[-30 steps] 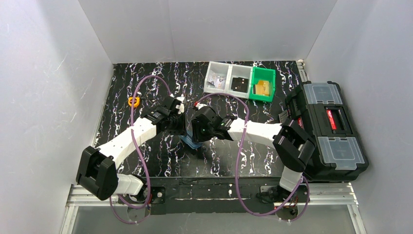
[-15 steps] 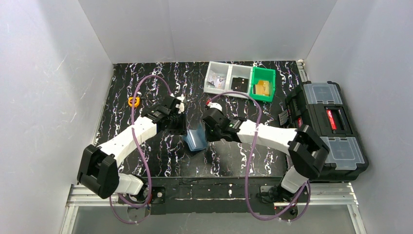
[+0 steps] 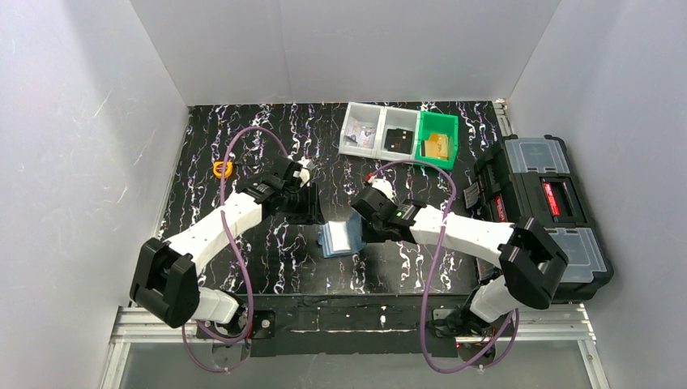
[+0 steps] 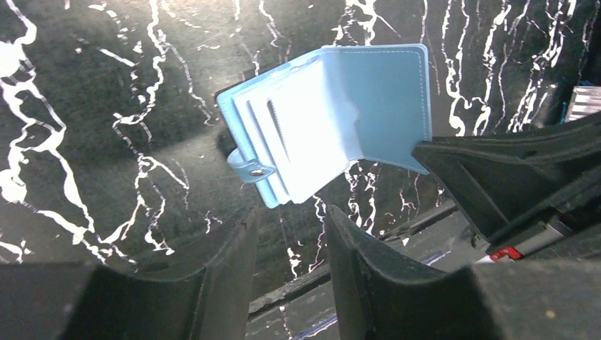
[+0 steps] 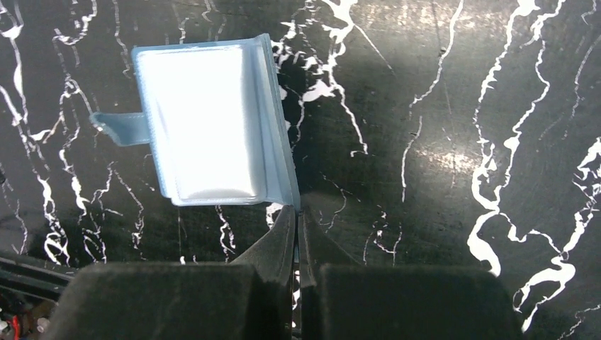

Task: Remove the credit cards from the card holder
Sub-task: Open the card holder at the center of the board.

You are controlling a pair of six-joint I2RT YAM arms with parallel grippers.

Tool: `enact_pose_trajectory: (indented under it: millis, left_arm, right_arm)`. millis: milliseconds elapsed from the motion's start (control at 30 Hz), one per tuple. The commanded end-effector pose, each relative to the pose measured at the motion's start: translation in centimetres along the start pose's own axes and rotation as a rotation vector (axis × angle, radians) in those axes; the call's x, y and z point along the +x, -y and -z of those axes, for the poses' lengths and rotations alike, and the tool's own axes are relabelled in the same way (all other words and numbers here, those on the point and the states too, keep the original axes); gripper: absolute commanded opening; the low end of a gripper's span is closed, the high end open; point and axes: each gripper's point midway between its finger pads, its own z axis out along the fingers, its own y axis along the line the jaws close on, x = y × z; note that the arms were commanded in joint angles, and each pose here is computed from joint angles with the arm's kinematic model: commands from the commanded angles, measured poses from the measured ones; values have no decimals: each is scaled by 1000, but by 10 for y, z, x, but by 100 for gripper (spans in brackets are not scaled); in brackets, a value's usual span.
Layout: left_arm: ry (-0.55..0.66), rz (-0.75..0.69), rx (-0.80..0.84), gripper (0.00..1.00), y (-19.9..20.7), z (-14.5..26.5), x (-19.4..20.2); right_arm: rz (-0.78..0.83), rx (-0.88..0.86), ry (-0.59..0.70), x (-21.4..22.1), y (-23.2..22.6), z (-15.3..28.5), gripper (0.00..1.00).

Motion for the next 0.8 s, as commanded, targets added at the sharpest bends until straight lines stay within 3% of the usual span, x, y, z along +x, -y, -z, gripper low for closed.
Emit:
enact_pose_trajectory:
  millis: [0,200,333,767]
  left_arm:
    - [-25,19,89,34,30,-1,-2]
    - [-91,32,31,13,35,-25,16]
    - [-109,43,-13,5,29,-38,20]
    - [-173,43,-51,1,14,-66,36]
  right_arm:
    - [-34,116,-76,21,32,-7,1]
    - [-88,148,-138,31,50,-18,1]
    - [-114,146,-182,35,53,-26,1]
    - [-134,142,-242,43,51,-30,1]
